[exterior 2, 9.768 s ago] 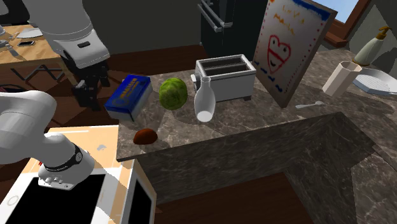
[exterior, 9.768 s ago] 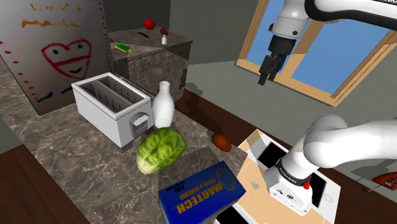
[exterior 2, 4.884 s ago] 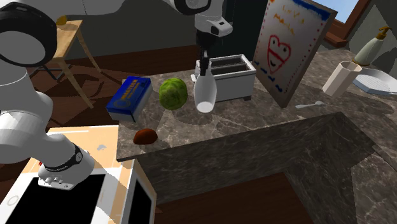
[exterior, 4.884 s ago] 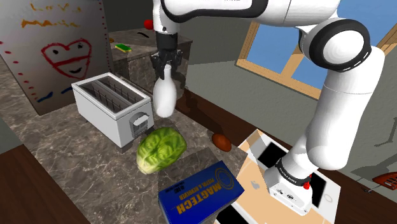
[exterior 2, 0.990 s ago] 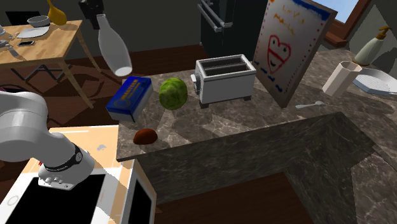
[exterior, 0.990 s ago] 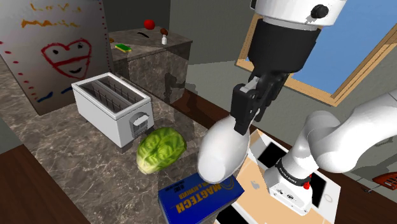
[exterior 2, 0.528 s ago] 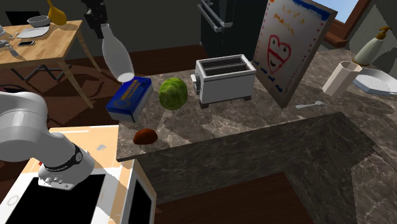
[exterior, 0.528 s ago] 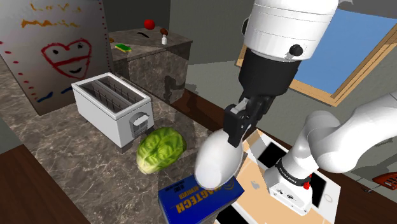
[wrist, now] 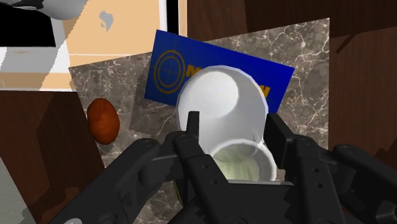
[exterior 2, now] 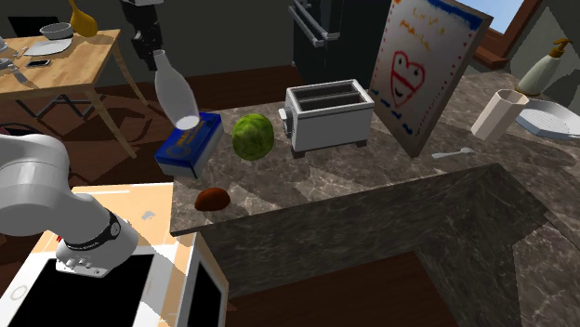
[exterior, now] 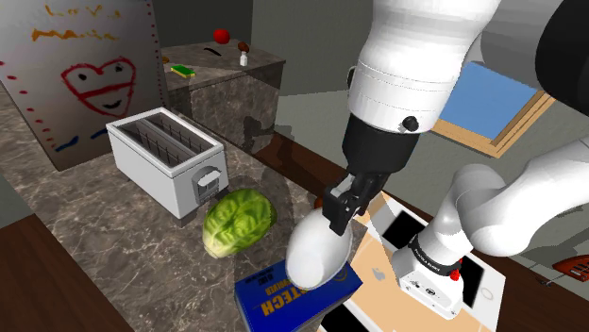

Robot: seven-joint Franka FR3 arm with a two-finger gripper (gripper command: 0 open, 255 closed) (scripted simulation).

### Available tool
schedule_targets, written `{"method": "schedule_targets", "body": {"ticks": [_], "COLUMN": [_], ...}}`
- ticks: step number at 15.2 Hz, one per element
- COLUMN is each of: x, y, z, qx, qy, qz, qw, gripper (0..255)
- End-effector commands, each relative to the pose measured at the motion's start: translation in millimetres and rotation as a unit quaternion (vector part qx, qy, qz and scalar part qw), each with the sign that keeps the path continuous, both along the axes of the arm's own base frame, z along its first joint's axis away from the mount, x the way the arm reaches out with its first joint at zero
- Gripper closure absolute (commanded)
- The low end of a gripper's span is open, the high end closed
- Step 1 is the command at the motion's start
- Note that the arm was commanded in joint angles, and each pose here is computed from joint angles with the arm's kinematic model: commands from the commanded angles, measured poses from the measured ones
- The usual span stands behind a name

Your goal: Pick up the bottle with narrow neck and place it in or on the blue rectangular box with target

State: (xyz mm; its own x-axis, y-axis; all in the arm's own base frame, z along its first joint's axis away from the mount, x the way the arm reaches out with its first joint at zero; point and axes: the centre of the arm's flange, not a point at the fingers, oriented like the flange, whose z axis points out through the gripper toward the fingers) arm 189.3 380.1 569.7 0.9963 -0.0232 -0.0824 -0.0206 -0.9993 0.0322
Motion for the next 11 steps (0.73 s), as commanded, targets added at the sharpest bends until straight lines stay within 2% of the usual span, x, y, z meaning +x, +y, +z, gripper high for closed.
{"method": "schedule_targets", "body": {"ticks": [1,7,11], "x": [0.2,0.2,0.2], "y": [0.2,0.2,0.2], "z": [-11.0,-42.7,-44.2], "qx": [0.0,0.0,0.0], "qy": [0.0,0.0,0.0], "qz": [0.0,0.0,0.0], "qw": [1.0,1.0,1.0], "gripper": [255,255,255]}}
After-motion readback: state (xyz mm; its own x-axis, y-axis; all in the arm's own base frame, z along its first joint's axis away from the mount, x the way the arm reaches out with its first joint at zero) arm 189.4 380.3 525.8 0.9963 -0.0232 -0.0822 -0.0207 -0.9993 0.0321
